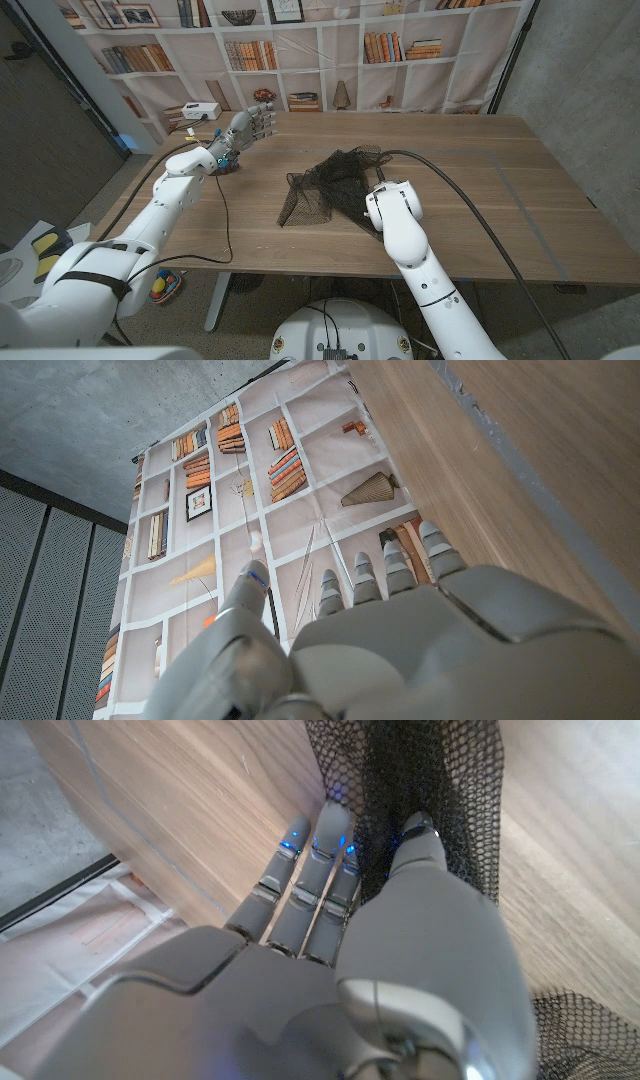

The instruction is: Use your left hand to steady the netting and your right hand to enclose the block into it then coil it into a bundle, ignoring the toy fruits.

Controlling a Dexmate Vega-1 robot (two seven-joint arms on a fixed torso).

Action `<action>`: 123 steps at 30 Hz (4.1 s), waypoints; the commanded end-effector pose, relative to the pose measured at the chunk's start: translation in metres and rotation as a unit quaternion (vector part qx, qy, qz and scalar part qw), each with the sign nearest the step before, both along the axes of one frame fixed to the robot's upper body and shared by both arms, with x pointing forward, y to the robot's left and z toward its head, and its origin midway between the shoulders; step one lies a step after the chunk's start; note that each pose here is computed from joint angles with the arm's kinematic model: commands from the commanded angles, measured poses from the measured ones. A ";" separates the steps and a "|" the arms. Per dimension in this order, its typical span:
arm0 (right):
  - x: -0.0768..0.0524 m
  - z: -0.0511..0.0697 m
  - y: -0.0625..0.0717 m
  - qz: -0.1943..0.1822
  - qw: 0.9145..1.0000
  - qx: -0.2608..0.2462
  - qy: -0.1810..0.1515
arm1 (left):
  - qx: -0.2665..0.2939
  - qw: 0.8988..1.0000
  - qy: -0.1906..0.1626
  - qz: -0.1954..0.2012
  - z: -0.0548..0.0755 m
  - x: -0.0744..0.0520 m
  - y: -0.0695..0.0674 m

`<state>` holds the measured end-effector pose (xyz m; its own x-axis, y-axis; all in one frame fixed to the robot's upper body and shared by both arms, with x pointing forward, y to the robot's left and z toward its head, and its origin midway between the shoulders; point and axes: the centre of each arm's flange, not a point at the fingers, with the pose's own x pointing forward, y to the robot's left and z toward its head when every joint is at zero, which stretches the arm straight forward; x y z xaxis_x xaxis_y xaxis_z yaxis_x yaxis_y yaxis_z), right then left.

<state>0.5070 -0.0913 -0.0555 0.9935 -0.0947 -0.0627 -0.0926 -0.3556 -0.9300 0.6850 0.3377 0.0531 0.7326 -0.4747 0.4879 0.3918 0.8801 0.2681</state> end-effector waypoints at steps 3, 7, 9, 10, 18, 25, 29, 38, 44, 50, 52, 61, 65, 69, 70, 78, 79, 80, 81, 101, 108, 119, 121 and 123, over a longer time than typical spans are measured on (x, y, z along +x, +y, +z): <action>-0.018 0.004 -0.009 0.034 0.980 0.012 -0.193 | -0.001 1.000 0.000 0.002 -0.002 -0.003 0.003; -0.024 0.013 -0.013 0.031 0.969 0.023 -0.245 | -0.004 1.000 -0.001 0.003 -0.003 -0.005 0.003; -0.028 0.018 -0.016 0.031 0.962 0.031 -0.271 | -0.003 1.000 -0.002 0.003 -0.003 -0.006 0.004; -0.030 0.020 -0.016 0.028 0.958 0.033 -0.284 | -0.004 1.000 -0.002 0.004 -0.003 -0.006 0.004; -0.044 0.035 -0.018 0.024 0.923 0.040 -0.382 | -0.007 1.000 -0.007 0.003 -0.004 -0.011 0.004; -0.047 0.042 -0.014 0.030 0.896 0.047 -0.441 | -0.010 1.000 -0.009 0.005 -0.008 -0.018 0.006; -0.044 0.045 -0.007 0.049 0.883 0.047 -0.464 | -0.012 1.000 -0.014 0.008 -0.010 -0.023 0.009; -0.028 0.062 0.010 0.111 0.865 0.037 -0.488 | -0.023 0.999 -0.016 0.018 -0.017 -0.034 0.018; -0.015 0.074 0.019 0.144 0.857 0.026 -0.494 | -0.032 0.999 -0.018 0.026 -0.023 -0.041 0.025; 0.002 0.083 0.035 0.176 0.853 0.013 -0.492 | -0.040 0.998 -0.021 0.035 -0.030 -0.049 0.033; 0.010 0.084 0.042 0.195 0.850 0.003 -0.489 | -0.043 0.998 -0.021 0.037 -0.031 -0.051 0.035; 0.040 0.083 0.070 0.259 0.842 -0.025 -0.472 | -0.053 0.997 -0.020 0.050 -0.042 -0.062 0.044; 0.051 0.084 0.084 0.280 0.837 -0.031 -0.470 | -0.057 0.997 -0.019 0.055 -0.046 -0.065 0.047; 0.056 0.083 0.094 0.297 0.828 -0.043 -0.473 | -0.058 0.997 -0.020 0.056 -0.046 -0.065 0.050; 0.057 0.083 0.096 0.303 0.826 -0.046 -0.473 | -0.058 0.997 -0.020 0.056 -0.046 -0.065 0.050; 0.056 0.087 0.107 0.342 0.788 -0.031 -0.511 | -0.057 0.997 -0.019 0.051 -0.045 -0.062 0.051; 0.056 0.089 0.109 0.348 0.787 -0.027 -0.508 | -0.058 0.997 -0.019 0.051 -0.045 -0.062 0.051; 0.056 0.090 0.110 0.353 0.787 -0.026 -0.506 | -0.058 0.997 -0.018 0.051 -0.045 -0.062 0.051; 0.056 0.090 0.112 0.357 0.786 -0.028 -0.504 | -0.059 0.997 -0.018 0.051 -0.045 -0.062 0.051; 0.078 0.067 0.160 0.402 0.842 0.016 -0.360 | -0.067 0.996 -0.015 0.058 -0.052 -0.064 0.060; 0.081 0.062 0.167 0.359 0.865 0.099 -0.336 | -0.066 0.996 -0.015 0.055 -0.051 -0.061 0.060; 0.089 0.068 0.162 0.290 0.901 0.170 -0.274 | -0.066 0.996 -0.016 0.056 -0.051 -0.060 0.061; 0.092 0.070 0.162 0.273 0.912 0.183 -0.244 | -0.065 0.996 -0.017 0.055 -0.050 -0.060 0.061; 0.093 0.070 0.162 0.266 0.918 0.187 -0.228 | -0.066 0.996 -0.018 0.055 -0.050 -0.061 0.061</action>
